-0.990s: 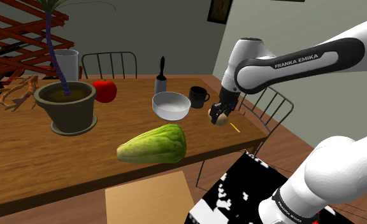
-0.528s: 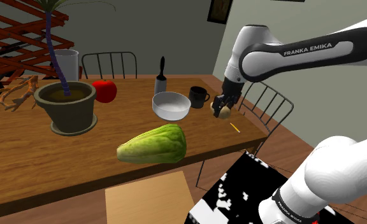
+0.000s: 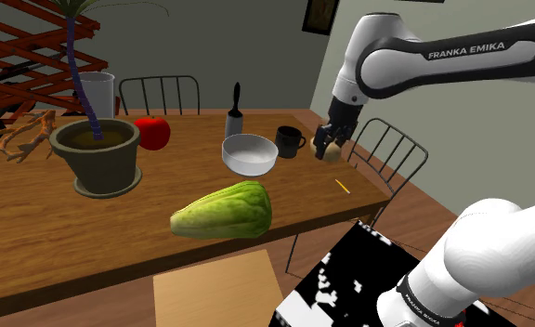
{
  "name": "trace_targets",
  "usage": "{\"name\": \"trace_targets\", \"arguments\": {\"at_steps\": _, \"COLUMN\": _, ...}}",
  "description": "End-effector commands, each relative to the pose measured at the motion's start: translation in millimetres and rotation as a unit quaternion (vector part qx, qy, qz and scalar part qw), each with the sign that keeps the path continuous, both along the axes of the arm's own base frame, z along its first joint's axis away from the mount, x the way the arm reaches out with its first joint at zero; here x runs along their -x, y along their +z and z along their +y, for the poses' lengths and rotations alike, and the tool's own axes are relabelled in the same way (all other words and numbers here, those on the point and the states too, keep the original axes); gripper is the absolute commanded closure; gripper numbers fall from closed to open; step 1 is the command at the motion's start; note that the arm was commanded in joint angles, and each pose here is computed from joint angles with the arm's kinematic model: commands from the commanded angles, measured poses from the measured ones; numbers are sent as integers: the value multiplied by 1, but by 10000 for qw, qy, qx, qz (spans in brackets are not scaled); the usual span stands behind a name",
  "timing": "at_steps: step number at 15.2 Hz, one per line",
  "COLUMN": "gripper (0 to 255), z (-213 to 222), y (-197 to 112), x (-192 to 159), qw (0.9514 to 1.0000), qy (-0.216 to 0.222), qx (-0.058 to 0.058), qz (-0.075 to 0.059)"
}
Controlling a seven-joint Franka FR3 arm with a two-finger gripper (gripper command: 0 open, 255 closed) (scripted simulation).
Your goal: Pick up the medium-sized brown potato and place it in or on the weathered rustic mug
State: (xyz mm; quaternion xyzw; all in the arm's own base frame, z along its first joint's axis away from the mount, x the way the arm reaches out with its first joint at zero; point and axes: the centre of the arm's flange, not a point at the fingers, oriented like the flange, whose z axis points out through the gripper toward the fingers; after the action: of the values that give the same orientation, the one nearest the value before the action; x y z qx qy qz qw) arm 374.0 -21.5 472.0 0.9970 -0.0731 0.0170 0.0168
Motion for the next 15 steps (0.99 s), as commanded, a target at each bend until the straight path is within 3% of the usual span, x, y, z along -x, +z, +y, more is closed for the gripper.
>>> {"name": "trace_targets", "arguments": {"at_steps": 1, "gripper": 255, "z": -1, "y": 12, "x": 0, "qw": 10000, "qy": 0, "qx": 1, "qz": 2}}
{"name": "trace_targets", "arguments": {"at_steps": 4, "gripper": 255, "z": -1, "y": 25, "x": 0, "qw": 10000, "qy": 0, "qx": 1, "qz": 2}}
{"name": "trace_targets", "arguments": {"at_steps": 15, "gripper": 255, "z": -82, "y": 25, "x": -120, "qw": 10000, "qy": 0, "qx": 1, "qz": 2}}
